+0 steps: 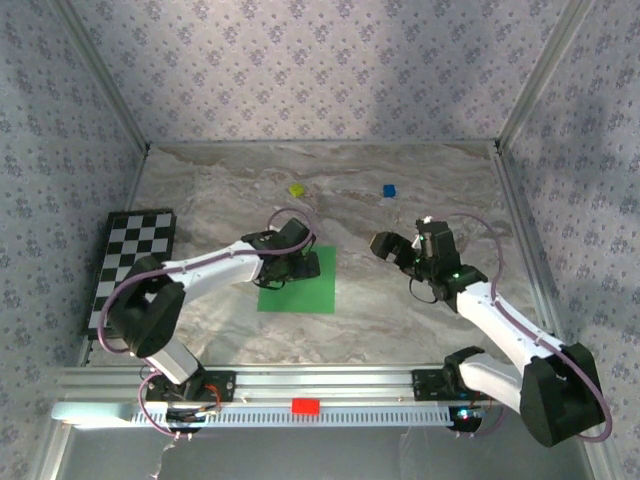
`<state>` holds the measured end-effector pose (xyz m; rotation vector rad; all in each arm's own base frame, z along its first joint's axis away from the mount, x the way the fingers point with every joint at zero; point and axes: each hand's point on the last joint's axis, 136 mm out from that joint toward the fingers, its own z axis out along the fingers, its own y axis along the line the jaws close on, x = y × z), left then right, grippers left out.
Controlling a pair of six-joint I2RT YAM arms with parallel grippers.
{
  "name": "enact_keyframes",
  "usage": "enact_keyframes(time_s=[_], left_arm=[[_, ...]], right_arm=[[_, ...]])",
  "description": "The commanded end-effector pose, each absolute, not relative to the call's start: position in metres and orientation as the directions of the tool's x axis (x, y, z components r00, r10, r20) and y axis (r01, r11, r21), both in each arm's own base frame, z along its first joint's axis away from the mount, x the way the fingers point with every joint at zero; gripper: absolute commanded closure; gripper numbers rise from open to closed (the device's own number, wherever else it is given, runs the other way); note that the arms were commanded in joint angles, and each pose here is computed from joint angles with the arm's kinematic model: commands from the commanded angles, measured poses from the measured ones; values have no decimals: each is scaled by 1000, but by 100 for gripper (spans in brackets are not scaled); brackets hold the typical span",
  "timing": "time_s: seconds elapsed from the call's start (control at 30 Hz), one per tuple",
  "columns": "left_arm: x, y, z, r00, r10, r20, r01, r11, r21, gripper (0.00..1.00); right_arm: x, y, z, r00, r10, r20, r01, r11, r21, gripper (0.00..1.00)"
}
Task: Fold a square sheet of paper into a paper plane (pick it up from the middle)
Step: Move the square sheet of paper to the center of the table, then first fold the square sheet of paper in half at the center of the table.
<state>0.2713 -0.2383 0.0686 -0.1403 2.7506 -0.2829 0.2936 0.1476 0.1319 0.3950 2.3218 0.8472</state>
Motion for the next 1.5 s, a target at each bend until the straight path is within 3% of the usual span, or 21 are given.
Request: enact_keyframes(time_s=[0.0,0.2,0.37,0.77,1.47], left_arm=[[277,-238,77,-940,-45,-337,36,972,-231,2],[277,-238,67,-972,60,-227,94,986,-140,13],[282,-246,61,-983,107,-146,121,989,-89,14],[283,-245,42,-992,115,-55,116,993,-1,12],[268,-248,-3,-996,78,30,79,997,24,9]], right_arm=[[294,169,147,-800,393,-453,-49,710,702,0],[285,188,137,-879,226,-420,-87,790,607,0],[279,201,126,-902,174,-395,-94,814,573,0],[270,197,107,-915,151,-374,-66,859,508,0],[264,189,96,-925,151,-348,-37,877,479,0]])
